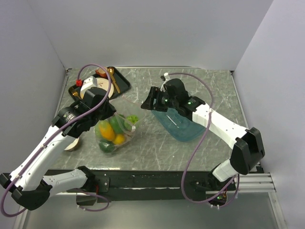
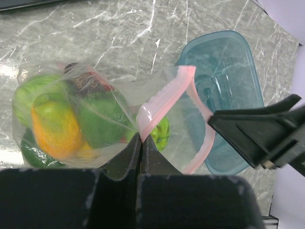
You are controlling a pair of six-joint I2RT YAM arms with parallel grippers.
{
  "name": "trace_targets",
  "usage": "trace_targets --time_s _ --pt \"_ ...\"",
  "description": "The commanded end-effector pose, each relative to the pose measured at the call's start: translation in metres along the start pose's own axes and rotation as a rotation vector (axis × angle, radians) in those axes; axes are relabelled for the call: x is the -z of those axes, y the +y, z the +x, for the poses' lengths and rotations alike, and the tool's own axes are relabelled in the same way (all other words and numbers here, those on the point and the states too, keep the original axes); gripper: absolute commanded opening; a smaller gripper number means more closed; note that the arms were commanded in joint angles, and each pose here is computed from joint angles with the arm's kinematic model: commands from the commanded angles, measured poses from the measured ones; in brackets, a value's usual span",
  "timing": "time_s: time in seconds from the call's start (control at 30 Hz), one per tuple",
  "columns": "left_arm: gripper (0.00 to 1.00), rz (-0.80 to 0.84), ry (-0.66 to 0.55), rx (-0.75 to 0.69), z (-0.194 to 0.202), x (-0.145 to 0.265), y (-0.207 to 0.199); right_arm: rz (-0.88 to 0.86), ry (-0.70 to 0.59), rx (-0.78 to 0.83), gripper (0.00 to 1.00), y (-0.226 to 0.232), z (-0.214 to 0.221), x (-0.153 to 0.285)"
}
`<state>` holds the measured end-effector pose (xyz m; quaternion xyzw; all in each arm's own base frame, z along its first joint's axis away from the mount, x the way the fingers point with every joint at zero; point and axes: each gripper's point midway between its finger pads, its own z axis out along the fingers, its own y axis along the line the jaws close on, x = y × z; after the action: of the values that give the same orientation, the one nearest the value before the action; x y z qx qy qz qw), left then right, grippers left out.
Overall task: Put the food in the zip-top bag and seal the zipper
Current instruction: Adjust the zipper food storage bag at the center of the board.
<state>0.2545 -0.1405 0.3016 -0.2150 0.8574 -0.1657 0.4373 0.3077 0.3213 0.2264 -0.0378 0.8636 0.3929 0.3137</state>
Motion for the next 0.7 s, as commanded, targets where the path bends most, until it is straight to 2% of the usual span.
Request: trace_targets --time_s 0.0,0.13,0.17,0.23,0.27,0.3,0.4,0.43,0.5,0.53,0.57,0.6,0.67 --pt "0.01 0.072 -0.032 0.02 -0.012 0.007 -0.014 -0.014 0.003 0.053 0.61 0.015 -0.001 -0.006" --pt "0.01 0.068 -0.027 0.013 -0.01 0.005 -0.014 -0.005 0.001 0.081 0.52 0.017 0.005 -0.004" --pt "0.01 0.071 -0.022 0.011 -0.008 0.003 -0.014 -0.004 0.011 0.086 0.45 0.018 0.008 -0.004" --pt "0.01 0.075 -0.019 0.008 -0.007 0.002 -0.016 0.006 0.02 0.106 0.26 0.02 0.011 -0.004" --pt "0.01 0.073 -0.012 0.004 -0.004 -0.001 -0.016 0.009 0.025 0.11 0.08 0.02 0.012 -0.003" --pt "0.01 0.081 -0.007 -0.004 -0.003 -0.004 -0.018 -0.009 0.025 0.118 0.0 0.026 0.011 0.0" --pt "0.01 0.059 0.025 -0.035 0.007 -0.017 -0.018 -0.108 0.006 0.15 0.0 0.059 0.004 0.013" --pt "0.01 0.051 0.031 -0.036 0.007 -0.016 -0.018 -0.18 -0.008 0.188 0.0 0.09 -0.004 0.025" --pt "0.01 0.093 0.015 0.0 -0.008 -0.001 -0.032 -0.23 -0.055 0.257 0.0 0.124 -0.012 0.053" --pt "0.01 0.119 -0.007 0.019 -0.016 0.006 -0.036 -0.203 -0.132 0.275 0.0 0.132 -0.028 0.063" --pt "0.01 0.134 -0.028 0.03 -0.02 0.009 -0.037 -0.214 -0.135 0.272 0.0 0.137 -0.025 0.065" --pt "0.01 0.166 -0.055 0.043 -0.026 0.019 -0.037 -0.235 -0.135 0.268 0.0 0.139 -0.025 0.062" --pt "0.01 0.117 -0.088 0.044 -0.033 0.022 -0.024 -0.214 -0.065 0.252 0.0 0.128 -0.015 0.047"
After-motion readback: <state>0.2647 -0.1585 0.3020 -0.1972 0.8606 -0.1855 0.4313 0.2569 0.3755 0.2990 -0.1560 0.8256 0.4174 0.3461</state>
